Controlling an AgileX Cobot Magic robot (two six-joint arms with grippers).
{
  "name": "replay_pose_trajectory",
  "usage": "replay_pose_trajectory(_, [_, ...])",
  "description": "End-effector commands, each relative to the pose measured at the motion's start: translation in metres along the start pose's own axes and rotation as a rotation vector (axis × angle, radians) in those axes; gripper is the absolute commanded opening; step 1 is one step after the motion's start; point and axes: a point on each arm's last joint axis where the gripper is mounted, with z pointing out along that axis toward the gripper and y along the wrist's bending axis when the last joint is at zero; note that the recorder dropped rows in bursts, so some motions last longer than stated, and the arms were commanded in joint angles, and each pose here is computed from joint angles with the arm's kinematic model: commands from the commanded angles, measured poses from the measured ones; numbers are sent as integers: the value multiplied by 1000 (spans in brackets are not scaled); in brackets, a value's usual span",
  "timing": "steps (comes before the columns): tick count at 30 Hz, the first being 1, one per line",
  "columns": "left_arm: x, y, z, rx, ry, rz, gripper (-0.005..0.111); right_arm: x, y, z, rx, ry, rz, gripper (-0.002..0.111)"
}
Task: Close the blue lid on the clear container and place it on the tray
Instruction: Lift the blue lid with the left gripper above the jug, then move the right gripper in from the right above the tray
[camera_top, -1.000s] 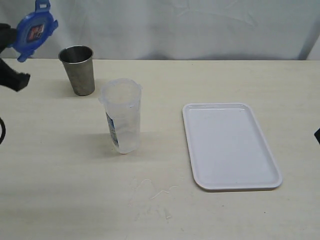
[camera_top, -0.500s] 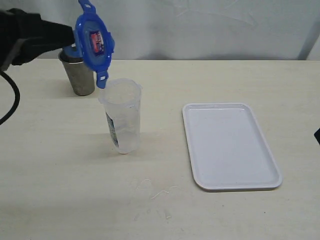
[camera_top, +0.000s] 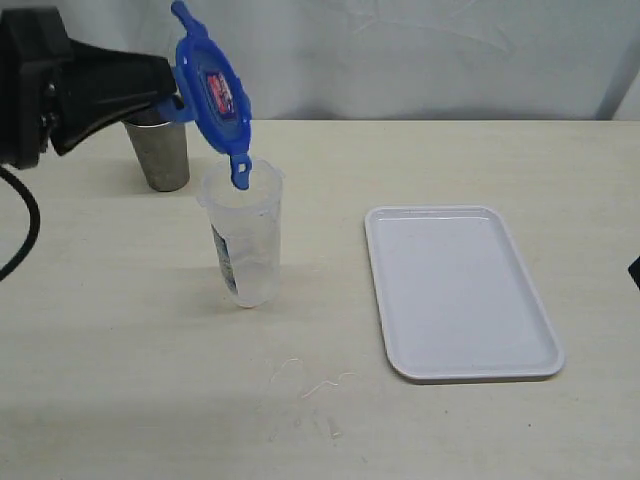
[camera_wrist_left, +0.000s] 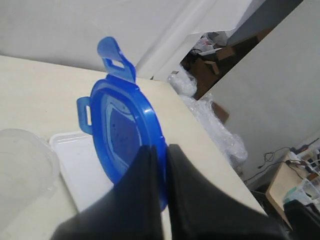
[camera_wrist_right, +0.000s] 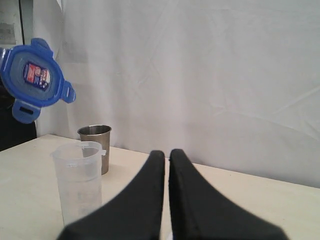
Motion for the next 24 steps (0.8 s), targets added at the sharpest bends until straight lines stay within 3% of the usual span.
replay_pose_trajectory(1, [1,7,2,-34,-17,-7,0,-1,-1,1,8,6,-2,4])
replay_pose_trajectory(5, [-9,6,14,-11,-4,-15,0,-1,-2,1,17,11,2,4])
replay_pose_trajectory(6, [-12,-1,19,70,29,-9,0,-1,-2,1,17,11,5,4])
replay_pose_trajectory(8, [-14,-3,27,124,59,46,0,-1,-2,1,17,11,5,4])
replay_pose_trajectory(12, [-9,19,39,18,74,20,0,-1,-2,1,17,7,32,4])
replay_pose_trajectory(18, [-19,11,47,92,84,36,0,-34,-1,9,-25,-92,254,4])
replay_pose_trajectory(24, [-23,4,47,139,85,58,0,-81,-7,78,-191,118,394,32])
